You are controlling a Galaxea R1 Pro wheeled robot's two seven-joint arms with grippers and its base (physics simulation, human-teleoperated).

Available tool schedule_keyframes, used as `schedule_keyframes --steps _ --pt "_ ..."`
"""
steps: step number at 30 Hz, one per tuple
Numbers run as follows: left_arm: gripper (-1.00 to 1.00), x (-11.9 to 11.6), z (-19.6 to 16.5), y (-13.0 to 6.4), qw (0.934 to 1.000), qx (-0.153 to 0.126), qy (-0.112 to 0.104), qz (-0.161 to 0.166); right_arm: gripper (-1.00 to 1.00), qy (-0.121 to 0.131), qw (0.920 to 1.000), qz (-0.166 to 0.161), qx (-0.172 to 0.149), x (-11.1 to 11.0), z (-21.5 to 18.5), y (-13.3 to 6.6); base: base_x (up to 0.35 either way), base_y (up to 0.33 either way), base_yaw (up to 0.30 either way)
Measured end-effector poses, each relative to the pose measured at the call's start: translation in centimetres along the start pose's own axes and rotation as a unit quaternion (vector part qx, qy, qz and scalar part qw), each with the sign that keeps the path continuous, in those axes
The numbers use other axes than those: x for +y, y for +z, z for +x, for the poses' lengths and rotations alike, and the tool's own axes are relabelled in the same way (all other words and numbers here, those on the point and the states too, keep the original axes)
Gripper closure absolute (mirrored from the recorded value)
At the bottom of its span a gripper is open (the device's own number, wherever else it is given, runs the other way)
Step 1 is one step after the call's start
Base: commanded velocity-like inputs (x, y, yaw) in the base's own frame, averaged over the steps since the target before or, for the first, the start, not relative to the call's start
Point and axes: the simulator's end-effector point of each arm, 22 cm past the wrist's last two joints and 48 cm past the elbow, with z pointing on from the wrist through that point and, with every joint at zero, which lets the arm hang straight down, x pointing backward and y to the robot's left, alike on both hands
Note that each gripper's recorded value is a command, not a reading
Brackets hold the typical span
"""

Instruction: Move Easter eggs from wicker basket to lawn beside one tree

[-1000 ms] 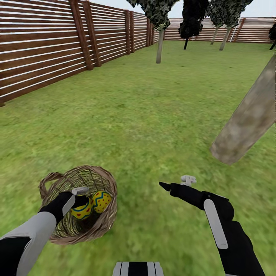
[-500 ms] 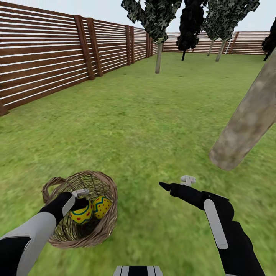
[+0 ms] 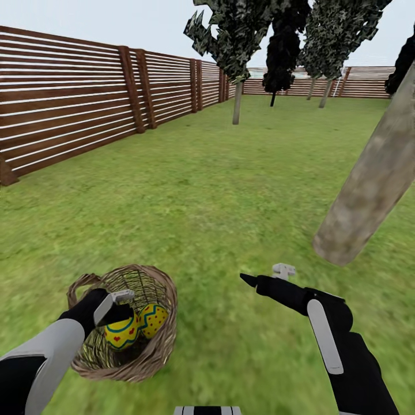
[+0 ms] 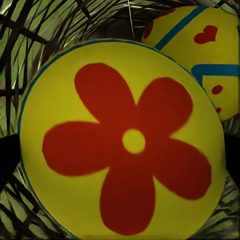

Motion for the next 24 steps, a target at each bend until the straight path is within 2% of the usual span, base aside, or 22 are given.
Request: schedule_keyframes --steps 8,17,21,24 --pt "1.0 -0.3 1.1 -1.7 0.9994 0.034 0.001 0.006 -1.0 -0.007 0.9999 -0.004 -0.012 1.0 -1.2 -1.0 0.0 0.0 0.0" --pt "1.0 -0.6 0.4 -3.6 0.9993 0.036 0.0 0.01 -1.0 -0.012 0.9998 -0.008 -0.015 2.3 -2.6 -1.9 0.0 0.0 0.0" --pt "1.0 -0.8 0.6 -4.6 0.9986 0.052 0.0 0.012 -1.0 -0.012 0.9998 -0.008 -0.014 2.7 -3.3 -2.2 0.0 0.0 0.0" --pt "1.0 -2.1 0.9 -5.4 0.9969 0.066 -0.003 0.043 -1.0 -0.012 0.9998 -0.007 -0.014 3.0 -3.9 -2.4 0.0 0.0 0.0"
